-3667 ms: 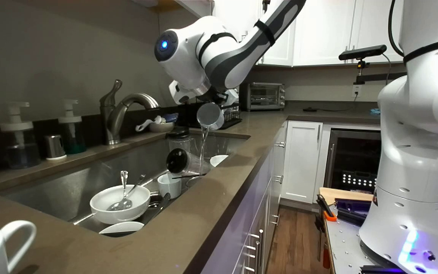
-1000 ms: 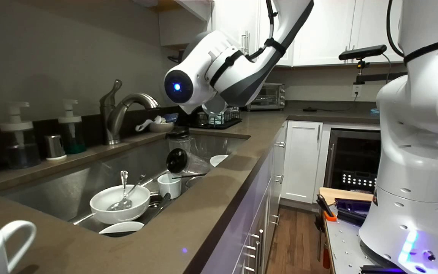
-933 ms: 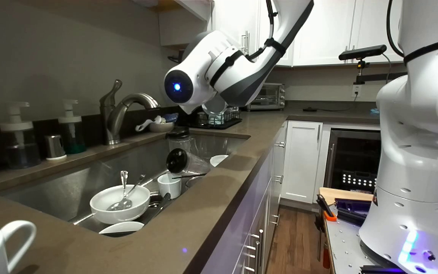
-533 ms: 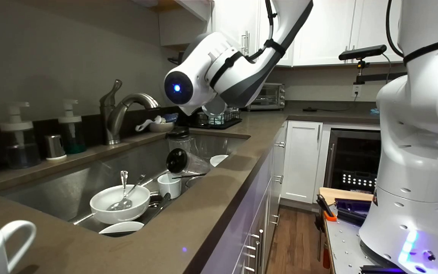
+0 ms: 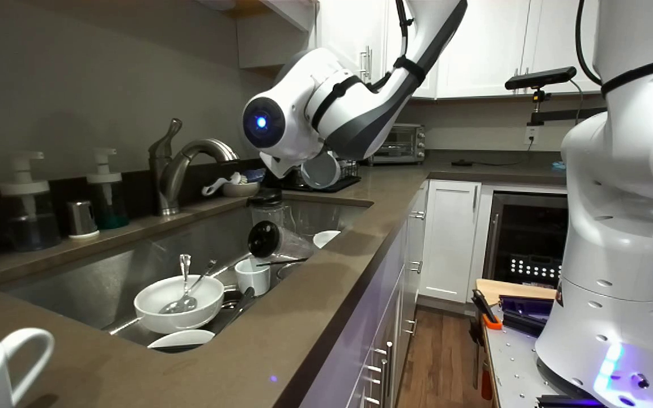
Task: Pick up the white mug on the right side of the counter, pour the liquid out of the mug and into the sink, place the mug down on the right side of the counter
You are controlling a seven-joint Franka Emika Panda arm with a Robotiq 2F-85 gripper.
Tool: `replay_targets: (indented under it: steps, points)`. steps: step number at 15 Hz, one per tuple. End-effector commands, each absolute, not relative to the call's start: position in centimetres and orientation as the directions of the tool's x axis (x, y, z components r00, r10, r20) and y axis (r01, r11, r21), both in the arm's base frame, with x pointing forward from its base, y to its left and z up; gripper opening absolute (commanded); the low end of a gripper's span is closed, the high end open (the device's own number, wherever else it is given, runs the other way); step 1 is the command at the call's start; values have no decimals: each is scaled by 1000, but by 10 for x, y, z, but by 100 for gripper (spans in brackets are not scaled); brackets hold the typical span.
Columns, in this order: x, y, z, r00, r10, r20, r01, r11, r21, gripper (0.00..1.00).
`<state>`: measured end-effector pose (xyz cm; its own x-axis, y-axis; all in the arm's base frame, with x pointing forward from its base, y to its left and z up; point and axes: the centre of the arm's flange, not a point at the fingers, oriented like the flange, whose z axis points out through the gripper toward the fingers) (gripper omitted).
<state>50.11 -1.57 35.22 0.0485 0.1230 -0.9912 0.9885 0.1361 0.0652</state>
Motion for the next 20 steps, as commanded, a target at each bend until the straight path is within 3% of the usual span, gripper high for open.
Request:
replay_targets:
  steps: [1, 11, 20]
  points:
    - [490, -27, 375, 80, 252, -964, 990, 90, 106, 4]
    - [481, -137, 411, 366, 569, -736, 930, -201, 307, 4]
    - [474, -198, 413, 521, 638, -567, 853, -364, 375, 4]
